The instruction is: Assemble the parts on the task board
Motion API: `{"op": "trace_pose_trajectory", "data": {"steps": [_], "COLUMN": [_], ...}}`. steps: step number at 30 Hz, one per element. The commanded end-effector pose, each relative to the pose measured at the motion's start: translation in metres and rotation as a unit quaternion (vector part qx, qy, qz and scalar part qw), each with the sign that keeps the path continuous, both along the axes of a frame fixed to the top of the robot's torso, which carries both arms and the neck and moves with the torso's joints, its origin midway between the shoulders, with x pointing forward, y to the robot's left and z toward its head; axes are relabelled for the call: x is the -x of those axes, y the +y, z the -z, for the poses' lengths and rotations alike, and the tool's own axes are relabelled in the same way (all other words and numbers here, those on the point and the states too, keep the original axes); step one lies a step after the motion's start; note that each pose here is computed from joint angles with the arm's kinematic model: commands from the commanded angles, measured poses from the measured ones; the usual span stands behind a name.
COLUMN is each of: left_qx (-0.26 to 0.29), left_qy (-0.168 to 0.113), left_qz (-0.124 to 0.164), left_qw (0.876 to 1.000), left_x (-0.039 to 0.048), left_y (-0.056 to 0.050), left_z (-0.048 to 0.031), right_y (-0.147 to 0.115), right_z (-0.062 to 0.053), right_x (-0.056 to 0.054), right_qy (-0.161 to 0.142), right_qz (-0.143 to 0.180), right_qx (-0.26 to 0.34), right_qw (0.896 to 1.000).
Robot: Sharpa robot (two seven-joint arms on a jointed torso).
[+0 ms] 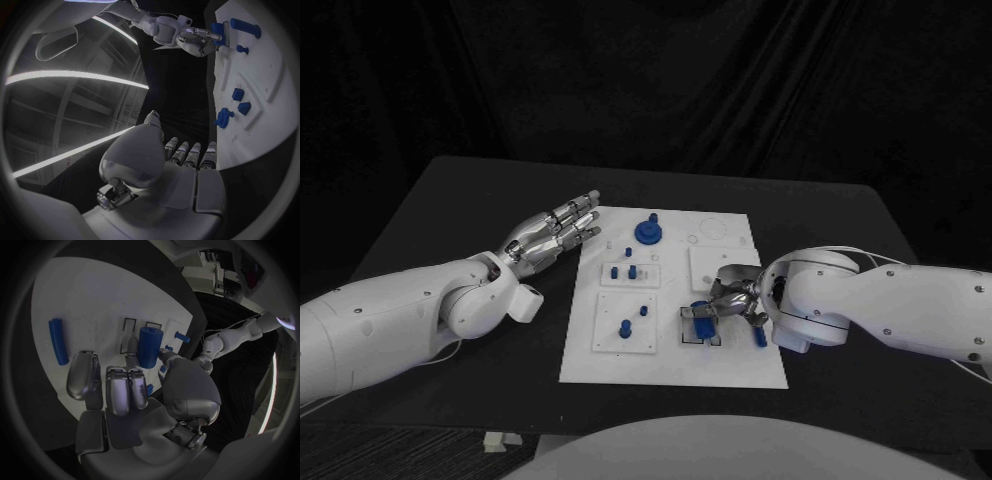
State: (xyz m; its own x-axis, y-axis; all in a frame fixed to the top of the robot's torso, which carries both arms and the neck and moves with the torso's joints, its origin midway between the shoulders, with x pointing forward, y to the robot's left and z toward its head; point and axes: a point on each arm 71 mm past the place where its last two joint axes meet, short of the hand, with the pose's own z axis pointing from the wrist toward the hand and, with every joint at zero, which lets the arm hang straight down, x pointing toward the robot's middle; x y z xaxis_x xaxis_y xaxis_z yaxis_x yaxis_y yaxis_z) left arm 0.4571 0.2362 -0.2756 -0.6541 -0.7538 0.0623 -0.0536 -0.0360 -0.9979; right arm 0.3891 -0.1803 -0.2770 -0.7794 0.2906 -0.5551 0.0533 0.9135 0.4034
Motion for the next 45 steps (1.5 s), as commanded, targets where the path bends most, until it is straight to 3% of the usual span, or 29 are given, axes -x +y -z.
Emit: {"op": "trace_pose_trajectory", "data": {"steps": [1, 22, 45], "left_qx": [0.010, 0.010, 0.007], "left_qy": [0.001, 0.004, 0.013], "left_qz": [0.006, 0.008, 0.013], "left_qw": [1.000, 1.000, 1.000], "left_x": [0.0010, 0.0018, 0.0027], "left_y": [-0.0020, -0.0023, -0.0014], "left_z": [-0.0002, 0.0007, 0.0029], "right_y": [0.0001, 0.0027, -0.0046], "right_z": [0.0049, 0.0070, 0.0025], "right_x": [0.0032, 0.0047, 0.0008], "right_qy": [0.012, 0.027, -0.007], "right_qz": [-0.005, -0.019, 0.014], "right_qx": [0.011, 0.022, -0.003], "right_qw": [1.000, 0.999, 1.000]}}
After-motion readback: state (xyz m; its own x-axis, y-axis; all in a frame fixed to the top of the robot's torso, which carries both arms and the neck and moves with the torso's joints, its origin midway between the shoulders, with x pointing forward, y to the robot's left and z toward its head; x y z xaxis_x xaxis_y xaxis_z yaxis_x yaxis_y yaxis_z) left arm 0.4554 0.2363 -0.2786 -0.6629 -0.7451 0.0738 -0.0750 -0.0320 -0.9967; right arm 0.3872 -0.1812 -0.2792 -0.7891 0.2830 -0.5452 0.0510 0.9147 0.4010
